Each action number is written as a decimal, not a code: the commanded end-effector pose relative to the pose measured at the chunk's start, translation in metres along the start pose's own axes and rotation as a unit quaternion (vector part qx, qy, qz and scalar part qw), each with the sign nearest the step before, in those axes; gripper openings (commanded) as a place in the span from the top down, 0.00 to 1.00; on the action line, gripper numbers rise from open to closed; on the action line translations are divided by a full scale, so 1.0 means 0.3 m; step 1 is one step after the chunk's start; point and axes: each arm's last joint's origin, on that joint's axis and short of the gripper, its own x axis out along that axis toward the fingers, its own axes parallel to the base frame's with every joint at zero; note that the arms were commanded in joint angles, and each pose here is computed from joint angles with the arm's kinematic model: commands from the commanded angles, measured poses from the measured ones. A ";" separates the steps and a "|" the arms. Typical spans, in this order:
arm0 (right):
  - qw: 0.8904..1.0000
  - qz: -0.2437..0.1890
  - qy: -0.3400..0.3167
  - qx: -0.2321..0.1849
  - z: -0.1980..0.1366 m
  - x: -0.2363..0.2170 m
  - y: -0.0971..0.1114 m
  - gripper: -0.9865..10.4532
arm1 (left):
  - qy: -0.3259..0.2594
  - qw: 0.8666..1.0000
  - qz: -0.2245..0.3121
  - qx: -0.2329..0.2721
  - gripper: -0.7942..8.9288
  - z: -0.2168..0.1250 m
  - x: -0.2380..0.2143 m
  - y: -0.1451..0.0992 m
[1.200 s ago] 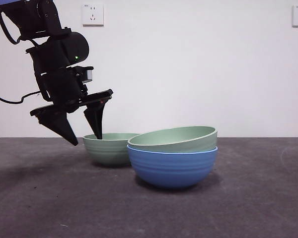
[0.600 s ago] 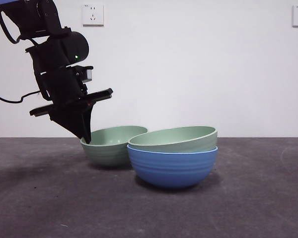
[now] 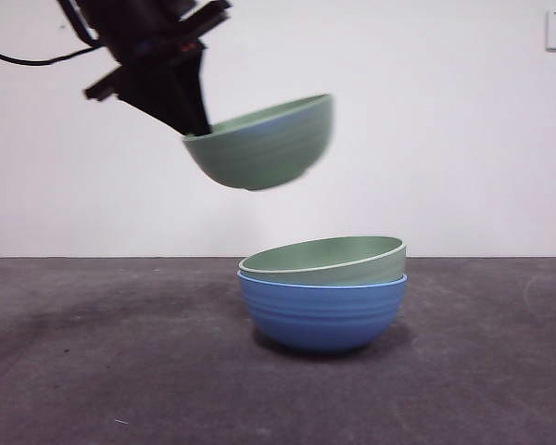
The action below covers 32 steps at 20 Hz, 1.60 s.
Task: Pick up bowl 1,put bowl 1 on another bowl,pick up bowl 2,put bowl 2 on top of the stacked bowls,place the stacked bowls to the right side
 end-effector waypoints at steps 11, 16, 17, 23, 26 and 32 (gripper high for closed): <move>1.000 -0.001 0.000 0.008 -0.003 0.005 0.000 0.69 | 0.076 0.994 0.020 0.073 0.93 -0.044 0.286 -0.116; 1.000 -0.001 0.001 0.008 -0.003 0.005 0.000 0.69 | 0.091 0.993 0.018 0.073 0.91 -0.055 0.311 -0.118; 1.000 -0.001 0.001 0.008 -0.003 0.005 0.000 0.69 | 0.093 0.993 0.018 0.073 0.85 -0.056 0.311 -0.118; 1.000 -0.001 0.005 0.014 -0.005 0.006 -0.001 0.69 | 0.091 0.993 0.018 0.071 0.52 -0.055 0.290 -0.122; 0.999 -0.004 0.025 0.023 -0.006 0.029 -0.002 0.53 | 0.075 0.994 0.019 0.072 0.52 -0.043 0.227 -0.127; 0.993 -0.012 0.116 0.031 0.014 0.226 -0.009 0.50 | 0.001 0.997 0.016 0.077 0.52 -0.032 -0.064 -0.156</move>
